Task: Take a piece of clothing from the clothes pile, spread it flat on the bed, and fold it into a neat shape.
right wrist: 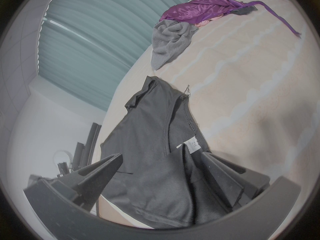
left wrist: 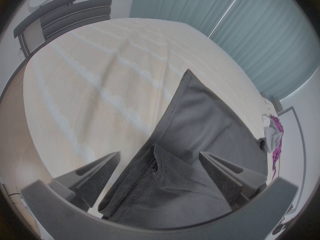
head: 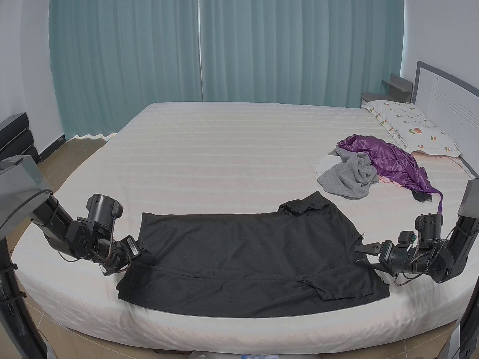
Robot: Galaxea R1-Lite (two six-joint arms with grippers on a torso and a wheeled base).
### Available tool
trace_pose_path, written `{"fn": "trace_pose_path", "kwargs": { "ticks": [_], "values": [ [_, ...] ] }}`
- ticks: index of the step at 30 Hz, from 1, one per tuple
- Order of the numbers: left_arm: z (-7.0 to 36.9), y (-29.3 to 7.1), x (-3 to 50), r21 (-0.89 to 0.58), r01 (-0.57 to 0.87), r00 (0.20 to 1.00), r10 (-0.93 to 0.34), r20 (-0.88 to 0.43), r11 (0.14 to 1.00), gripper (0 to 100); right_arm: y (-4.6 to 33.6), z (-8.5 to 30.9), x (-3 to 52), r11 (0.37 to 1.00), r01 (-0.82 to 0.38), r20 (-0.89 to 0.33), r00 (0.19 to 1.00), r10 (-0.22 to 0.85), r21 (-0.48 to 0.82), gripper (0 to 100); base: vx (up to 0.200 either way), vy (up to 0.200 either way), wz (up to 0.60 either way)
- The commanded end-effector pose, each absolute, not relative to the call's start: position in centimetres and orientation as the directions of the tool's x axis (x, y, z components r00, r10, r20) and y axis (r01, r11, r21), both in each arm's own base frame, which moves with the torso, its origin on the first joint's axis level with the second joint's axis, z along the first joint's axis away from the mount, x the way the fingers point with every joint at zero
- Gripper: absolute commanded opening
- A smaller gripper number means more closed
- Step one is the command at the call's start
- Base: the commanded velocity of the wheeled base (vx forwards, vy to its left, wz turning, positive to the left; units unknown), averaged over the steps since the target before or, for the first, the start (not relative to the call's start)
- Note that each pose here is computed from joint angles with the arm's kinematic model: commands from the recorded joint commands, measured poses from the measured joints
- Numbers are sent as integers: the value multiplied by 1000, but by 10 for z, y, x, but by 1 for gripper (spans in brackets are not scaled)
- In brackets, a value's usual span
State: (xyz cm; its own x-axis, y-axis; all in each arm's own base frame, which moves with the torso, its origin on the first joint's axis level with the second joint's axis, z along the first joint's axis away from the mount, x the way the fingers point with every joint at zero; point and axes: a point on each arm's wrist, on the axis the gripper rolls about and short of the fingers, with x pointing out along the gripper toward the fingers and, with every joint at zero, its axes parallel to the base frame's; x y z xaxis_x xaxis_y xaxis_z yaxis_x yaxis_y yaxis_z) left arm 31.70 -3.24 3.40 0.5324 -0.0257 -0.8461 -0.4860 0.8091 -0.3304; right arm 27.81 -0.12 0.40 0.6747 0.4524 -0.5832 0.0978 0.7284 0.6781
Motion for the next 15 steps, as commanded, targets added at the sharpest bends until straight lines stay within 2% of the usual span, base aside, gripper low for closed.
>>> {"fn": "trace_pose_path", "kwargs": {
  "ticks": [1,8,15],
  "values": [
    [65,-21,315,-399,-485,615,-21,-788,778,100,-1,8,276,664,134,-539,710,454,736,100,0,0,0],
    [75,-19,342,-452,-447,677,-37,-735,772,100,-2,3,280,545,163,-452,770,451,822,100,0,0,0],
    [61,-21,396,-545,-345,702,-175,-690,764,100,-2,-7,280,518,172,-438,779,450,838,100,0,0,0]
  ]
}}
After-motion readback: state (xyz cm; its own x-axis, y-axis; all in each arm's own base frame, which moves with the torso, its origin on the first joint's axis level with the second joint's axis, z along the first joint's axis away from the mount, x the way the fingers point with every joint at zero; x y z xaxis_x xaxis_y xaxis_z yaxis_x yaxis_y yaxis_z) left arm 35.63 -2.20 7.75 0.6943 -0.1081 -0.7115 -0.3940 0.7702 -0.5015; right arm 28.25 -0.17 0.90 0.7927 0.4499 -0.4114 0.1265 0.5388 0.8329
